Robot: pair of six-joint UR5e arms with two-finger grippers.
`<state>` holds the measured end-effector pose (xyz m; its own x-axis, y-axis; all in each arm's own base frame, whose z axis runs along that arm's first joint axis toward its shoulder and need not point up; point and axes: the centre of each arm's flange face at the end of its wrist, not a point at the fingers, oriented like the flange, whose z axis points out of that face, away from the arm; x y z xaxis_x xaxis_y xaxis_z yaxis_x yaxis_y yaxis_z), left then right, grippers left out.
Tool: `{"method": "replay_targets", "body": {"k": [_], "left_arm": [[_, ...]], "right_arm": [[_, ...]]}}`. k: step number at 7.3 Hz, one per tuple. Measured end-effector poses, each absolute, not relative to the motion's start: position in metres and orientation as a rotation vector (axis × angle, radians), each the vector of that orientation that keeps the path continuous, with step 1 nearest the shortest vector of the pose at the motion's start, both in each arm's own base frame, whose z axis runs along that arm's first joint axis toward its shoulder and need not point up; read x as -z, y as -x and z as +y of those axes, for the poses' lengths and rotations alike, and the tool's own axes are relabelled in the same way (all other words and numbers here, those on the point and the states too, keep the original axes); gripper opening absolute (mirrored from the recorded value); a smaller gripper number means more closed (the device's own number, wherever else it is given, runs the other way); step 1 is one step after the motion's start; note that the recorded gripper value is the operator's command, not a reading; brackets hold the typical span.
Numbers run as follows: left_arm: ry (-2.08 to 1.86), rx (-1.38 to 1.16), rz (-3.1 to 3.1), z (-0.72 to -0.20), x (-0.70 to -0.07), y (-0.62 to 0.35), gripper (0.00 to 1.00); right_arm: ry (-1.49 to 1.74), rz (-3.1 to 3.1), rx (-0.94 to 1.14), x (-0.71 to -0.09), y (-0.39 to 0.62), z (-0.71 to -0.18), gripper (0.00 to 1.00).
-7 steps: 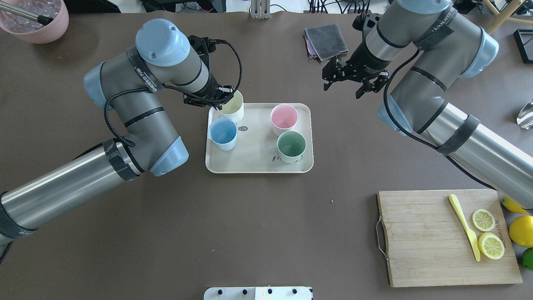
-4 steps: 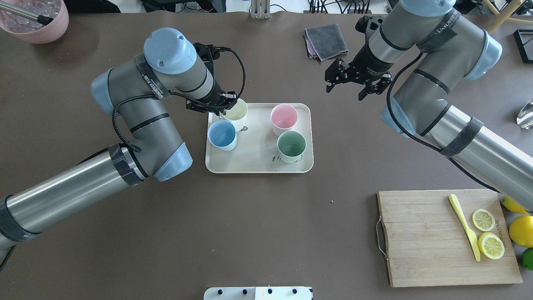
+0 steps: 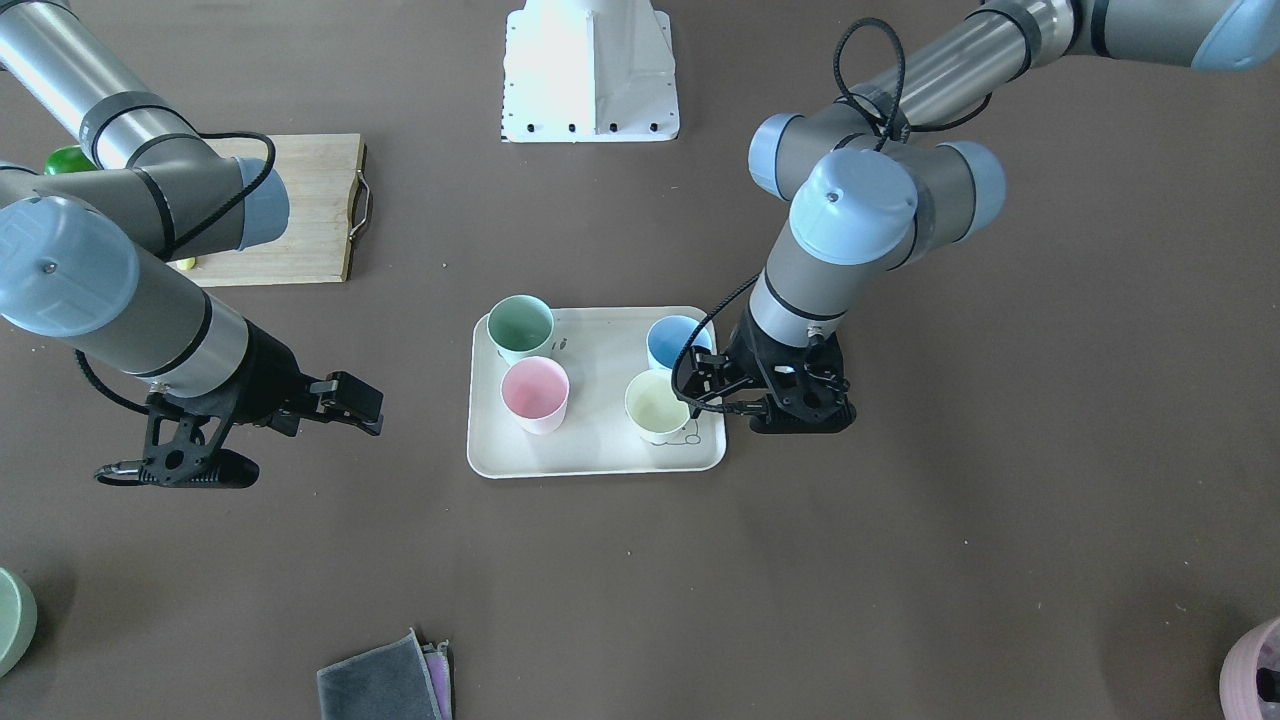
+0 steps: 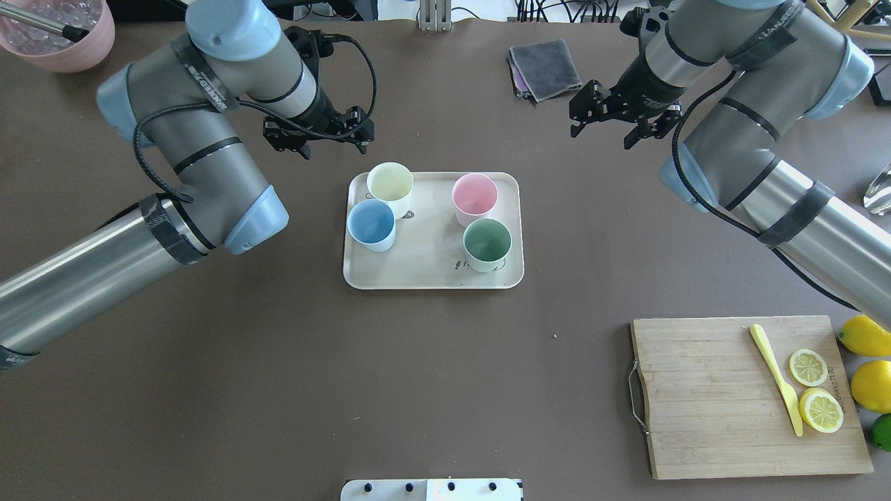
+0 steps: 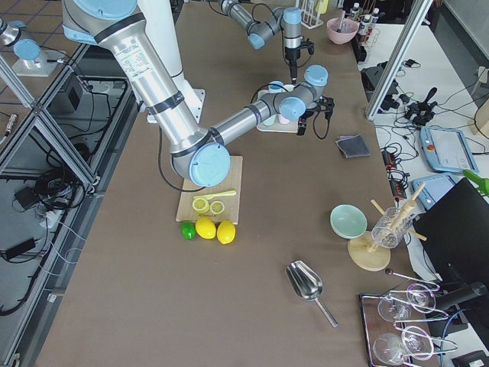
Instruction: Place all cups on tray
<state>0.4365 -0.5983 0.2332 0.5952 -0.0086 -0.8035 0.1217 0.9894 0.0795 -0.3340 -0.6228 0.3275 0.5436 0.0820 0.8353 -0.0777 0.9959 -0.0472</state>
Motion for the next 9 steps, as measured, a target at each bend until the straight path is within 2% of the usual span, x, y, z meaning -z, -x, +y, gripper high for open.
{"method": "replay_targets", "body": {"k": [3,7,9], "left_arm": [[-0.141,0.012,0.862,-0.593,-0.264,-0.316,0.97],[-0.163,-0.065,0.840,-0.583,-0.284,-0.280,0.98],[-0.230,-0.149,0.812,-0.586,-0.299,-0.244,0.98]], "right_arm": [[-0.086,-0.915,-0.019,-0.374,0.241,-0.655,1.00],[-0.151,-0.862,-0.027,-0.415,0.136,-0.673,1.00],[-0.150,-0.828,-0.058,-0.479,0.059,-0.656,1.00]]}}
